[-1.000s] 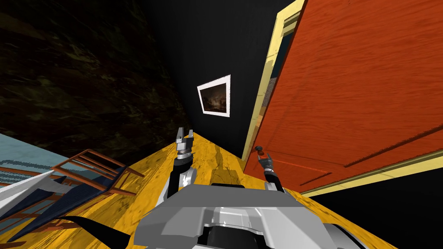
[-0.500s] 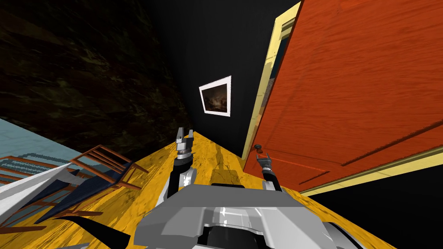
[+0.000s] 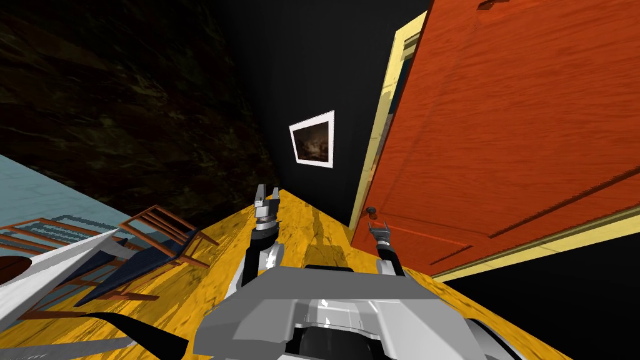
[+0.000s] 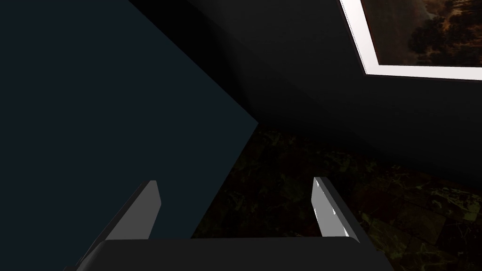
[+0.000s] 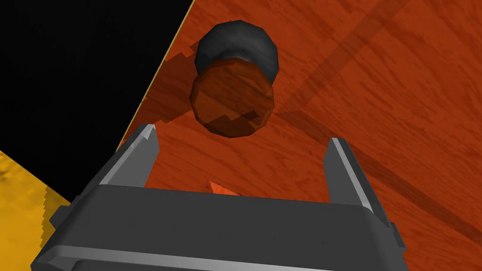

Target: Pull the door open

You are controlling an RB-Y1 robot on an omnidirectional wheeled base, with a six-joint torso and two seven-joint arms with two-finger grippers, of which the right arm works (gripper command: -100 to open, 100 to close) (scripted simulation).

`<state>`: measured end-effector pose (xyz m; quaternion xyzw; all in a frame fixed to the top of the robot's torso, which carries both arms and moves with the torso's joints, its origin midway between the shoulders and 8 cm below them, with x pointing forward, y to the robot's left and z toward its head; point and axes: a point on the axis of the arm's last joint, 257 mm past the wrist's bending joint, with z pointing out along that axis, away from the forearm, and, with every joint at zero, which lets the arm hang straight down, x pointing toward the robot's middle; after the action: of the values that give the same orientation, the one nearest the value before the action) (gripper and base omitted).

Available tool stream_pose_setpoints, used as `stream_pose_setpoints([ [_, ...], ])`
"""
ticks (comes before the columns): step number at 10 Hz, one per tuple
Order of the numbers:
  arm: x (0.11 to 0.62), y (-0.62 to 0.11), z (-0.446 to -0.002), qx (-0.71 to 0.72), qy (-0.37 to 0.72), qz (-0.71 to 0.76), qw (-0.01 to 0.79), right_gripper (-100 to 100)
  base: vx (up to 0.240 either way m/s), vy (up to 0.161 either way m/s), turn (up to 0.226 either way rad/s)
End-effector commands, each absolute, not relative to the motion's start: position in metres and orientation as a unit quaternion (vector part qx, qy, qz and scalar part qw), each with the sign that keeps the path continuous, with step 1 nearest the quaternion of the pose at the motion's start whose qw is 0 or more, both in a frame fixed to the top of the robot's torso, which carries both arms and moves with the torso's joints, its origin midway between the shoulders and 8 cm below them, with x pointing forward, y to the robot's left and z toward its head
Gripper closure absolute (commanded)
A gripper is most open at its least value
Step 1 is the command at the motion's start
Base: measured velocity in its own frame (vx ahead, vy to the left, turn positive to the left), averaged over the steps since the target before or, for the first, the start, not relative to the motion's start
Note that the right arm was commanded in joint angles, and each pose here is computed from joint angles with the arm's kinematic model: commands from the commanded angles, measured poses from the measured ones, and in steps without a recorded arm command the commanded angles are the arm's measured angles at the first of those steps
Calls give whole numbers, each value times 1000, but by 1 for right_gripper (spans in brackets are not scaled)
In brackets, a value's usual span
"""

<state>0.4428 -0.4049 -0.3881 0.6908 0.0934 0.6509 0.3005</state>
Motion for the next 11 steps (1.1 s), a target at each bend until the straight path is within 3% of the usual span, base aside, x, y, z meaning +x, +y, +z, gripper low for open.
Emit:
stream_pose_setpoints([
  [1, 444, -403, -389, 694, 78, 656, 286, -100, -63, -12, 23],
  [11, 454, -384, -391, 702, -50, 689, 173, -100, -64, -13, 31],
])
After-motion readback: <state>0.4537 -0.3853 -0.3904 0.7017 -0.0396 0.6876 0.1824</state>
